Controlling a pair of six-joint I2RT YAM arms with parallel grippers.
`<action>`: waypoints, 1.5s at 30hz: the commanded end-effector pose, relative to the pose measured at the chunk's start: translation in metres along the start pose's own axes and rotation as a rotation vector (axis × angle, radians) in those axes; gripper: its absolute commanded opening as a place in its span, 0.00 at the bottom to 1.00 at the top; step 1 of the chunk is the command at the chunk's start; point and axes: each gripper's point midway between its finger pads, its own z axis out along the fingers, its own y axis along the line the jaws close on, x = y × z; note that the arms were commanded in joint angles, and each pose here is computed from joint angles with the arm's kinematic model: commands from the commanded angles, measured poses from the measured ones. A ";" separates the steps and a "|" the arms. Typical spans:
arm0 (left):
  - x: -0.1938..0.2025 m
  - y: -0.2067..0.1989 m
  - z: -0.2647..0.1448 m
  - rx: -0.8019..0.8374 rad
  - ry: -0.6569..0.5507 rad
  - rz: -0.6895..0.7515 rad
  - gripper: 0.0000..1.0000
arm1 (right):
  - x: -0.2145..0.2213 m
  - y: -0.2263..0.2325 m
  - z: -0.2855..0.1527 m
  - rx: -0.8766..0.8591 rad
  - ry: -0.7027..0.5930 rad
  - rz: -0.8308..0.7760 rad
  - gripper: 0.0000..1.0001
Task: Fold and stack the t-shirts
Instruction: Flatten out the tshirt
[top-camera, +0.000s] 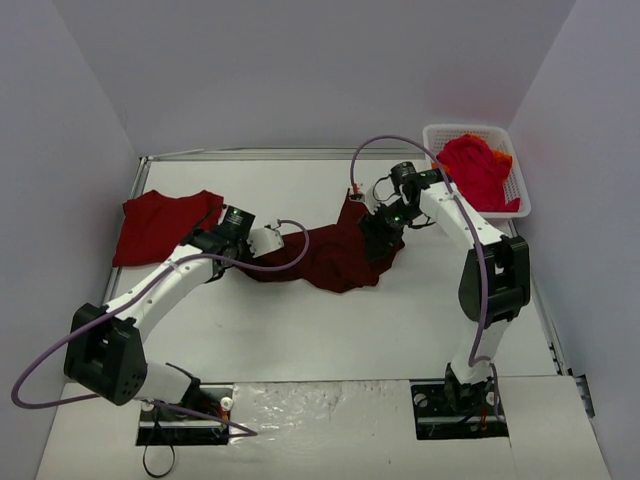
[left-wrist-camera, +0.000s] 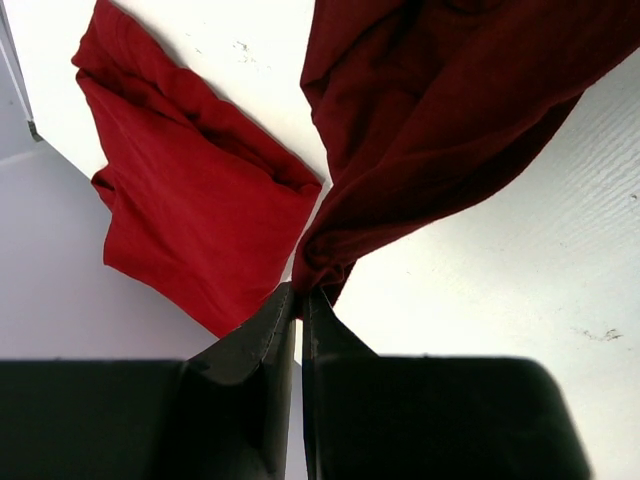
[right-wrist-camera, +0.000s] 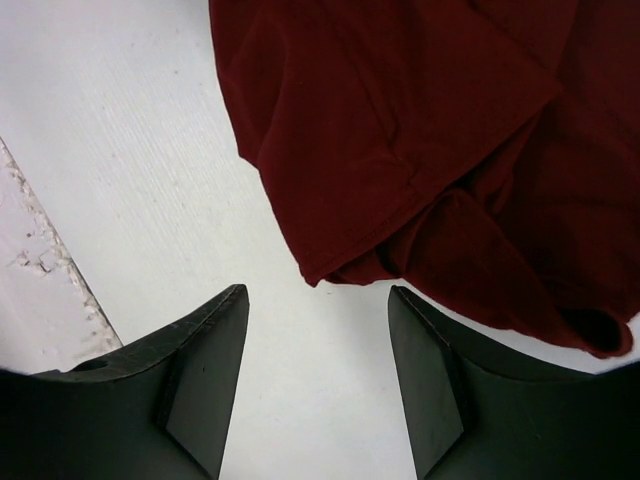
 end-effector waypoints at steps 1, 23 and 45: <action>-0.003 0.011 -0.009 -0.036 -0.031 -0.044 0.02 | 0.017 -0.003 0.012 -0.066 0.032 0.021 0.54; 0.007 -0.001 0.000 -0.005 -0.011 -0.058 0.02 | 0.005 -0.057 0.051 -0.100 0.041 0.055 0.50; 0.010 -0.010 0.012 0.026 -0.002 -0.065 0.02 | -0.010 -0.045 0.055 -0.122 0.033 0.019 0.48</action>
